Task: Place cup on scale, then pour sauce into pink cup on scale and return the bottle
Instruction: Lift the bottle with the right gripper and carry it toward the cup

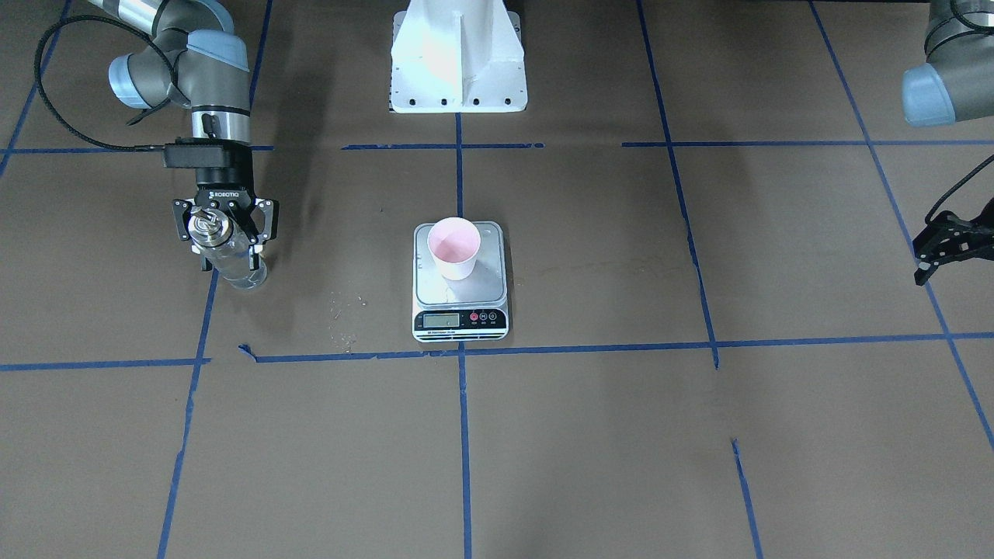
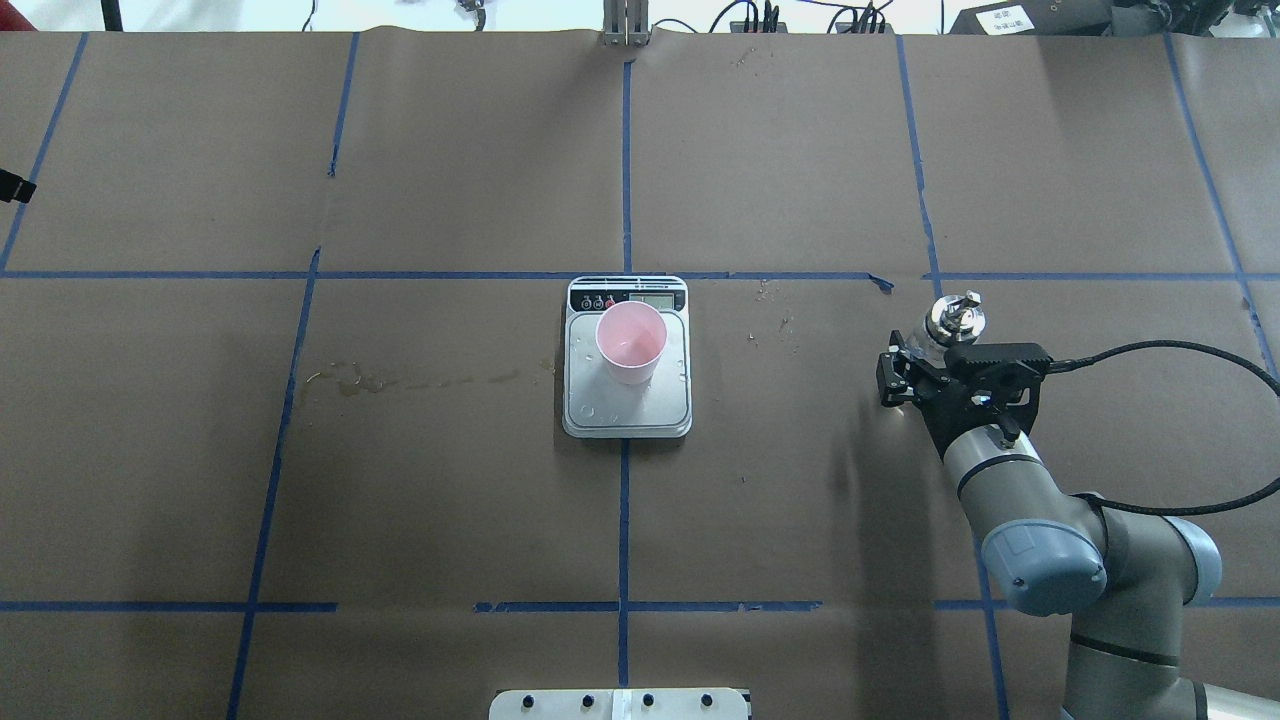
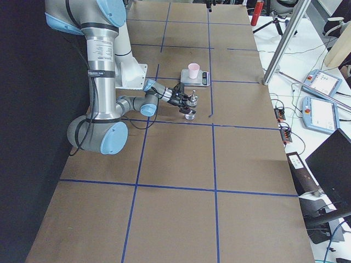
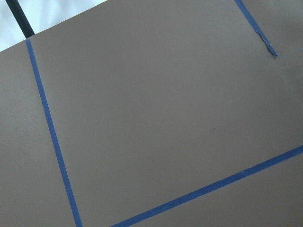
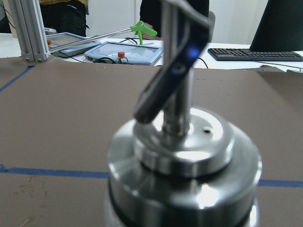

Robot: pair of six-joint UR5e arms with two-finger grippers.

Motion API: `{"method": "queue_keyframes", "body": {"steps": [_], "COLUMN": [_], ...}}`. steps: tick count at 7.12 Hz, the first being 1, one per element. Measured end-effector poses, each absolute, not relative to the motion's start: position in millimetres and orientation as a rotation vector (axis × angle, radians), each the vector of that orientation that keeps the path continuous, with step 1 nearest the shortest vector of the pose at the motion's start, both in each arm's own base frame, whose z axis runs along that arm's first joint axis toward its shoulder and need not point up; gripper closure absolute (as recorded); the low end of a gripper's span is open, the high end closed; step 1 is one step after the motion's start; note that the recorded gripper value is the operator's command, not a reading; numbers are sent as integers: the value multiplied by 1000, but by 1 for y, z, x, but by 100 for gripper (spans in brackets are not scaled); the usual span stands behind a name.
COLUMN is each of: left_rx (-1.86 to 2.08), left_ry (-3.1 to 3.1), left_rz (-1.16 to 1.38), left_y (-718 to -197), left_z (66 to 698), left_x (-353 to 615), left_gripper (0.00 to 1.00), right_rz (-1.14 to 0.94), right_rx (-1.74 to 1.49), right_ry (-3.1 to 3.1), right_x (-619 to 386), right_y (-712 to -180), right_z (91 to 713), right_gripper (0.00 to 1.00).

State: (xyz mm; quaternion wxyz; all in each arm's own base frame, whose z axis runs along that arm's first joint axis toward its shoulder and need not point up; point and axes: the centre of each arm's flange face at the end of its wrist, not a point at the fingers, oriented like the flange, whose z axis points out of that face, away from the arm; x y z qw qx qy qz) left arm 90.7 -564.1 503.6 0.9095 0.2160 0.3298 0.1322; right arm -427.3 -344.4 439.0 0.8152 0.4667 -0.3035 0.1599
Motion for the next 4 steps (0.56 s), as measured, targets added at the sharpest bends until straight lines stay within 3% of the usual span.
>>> {"method": "queue_keyframes", "body": {"steps": [4], "left_rx": [446], "left_ry": [678], "left_rz": [270], "left_y": [-563], "left_z": [505], "left_x": [88], "left_gripper": [0], "right_rz": [96], "right_rx": [1136], "right_ry": [-517], "right_x": [-439], "right_y": [-370], "right_z": [357], "right_gripper": [100]}}
